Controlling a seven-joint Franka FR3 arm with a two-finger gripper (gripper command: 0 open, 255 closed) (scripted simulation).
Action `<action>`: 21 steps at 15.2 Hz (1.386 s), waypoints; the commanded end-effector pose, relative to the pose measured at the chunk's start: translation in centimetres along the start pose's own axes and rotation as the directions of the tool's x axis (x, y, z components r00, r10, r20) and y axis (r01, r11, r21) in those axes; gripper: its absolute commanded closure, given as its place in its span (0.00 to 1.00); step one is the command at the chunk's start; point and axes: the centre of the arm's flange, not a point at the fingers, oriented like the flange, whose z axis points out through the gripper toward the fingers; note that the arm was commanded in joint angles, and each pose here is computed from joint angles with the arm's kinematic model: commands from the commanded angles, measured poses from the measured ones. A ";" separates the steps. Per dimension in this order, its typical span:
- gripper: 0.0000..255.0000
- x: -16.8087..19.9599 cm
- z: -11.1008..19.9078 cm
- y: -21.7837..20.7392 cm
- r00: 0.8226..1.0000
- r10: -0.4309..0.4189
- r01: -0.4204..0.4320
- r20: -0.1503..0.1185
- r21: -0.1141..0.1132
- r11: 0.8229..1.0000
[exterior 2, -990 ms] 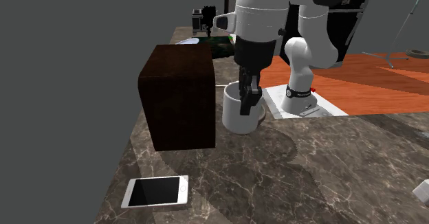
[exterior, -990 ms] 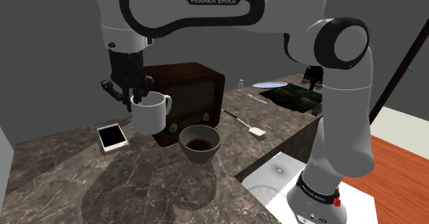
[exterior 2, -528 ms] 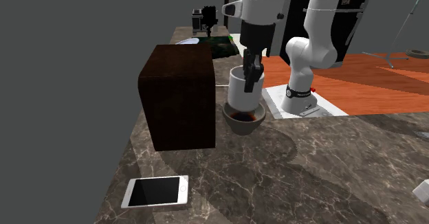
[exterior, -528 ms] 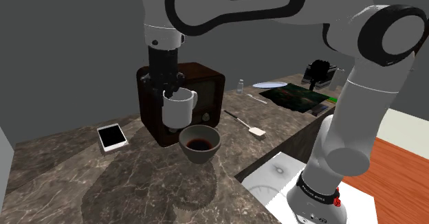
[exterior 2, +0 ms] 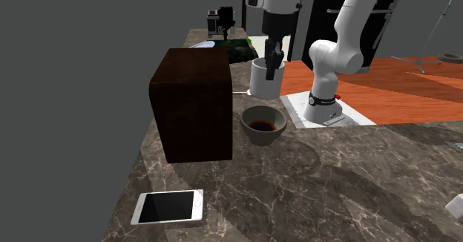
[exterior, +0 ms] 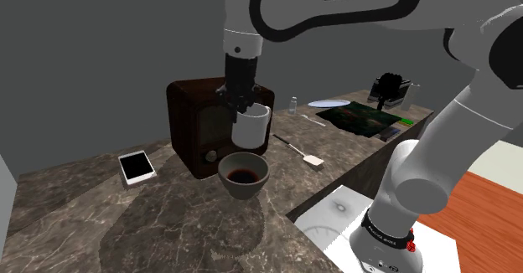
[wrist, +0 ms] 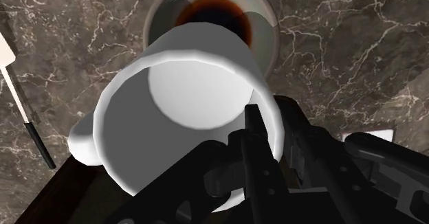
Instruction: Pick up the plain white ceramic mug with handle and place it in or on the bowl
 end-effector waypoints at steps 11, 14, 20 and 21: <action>1.00 -0.3 6.1 0.4 1.000 -0.001 0.001 0.000 0.001 1.000; 1.00 -0.4 7.6 0.4 1.000 -0.001 0.001 0.000 0.001 1.000; 1.00 -0.5 9.9 0.4 1.000 -0.001 0.001 0.000 0.001 1.000; 1.00 -0.5 9.9 0.4 1.000 -0.001 0.001 0.000 0.001 1.000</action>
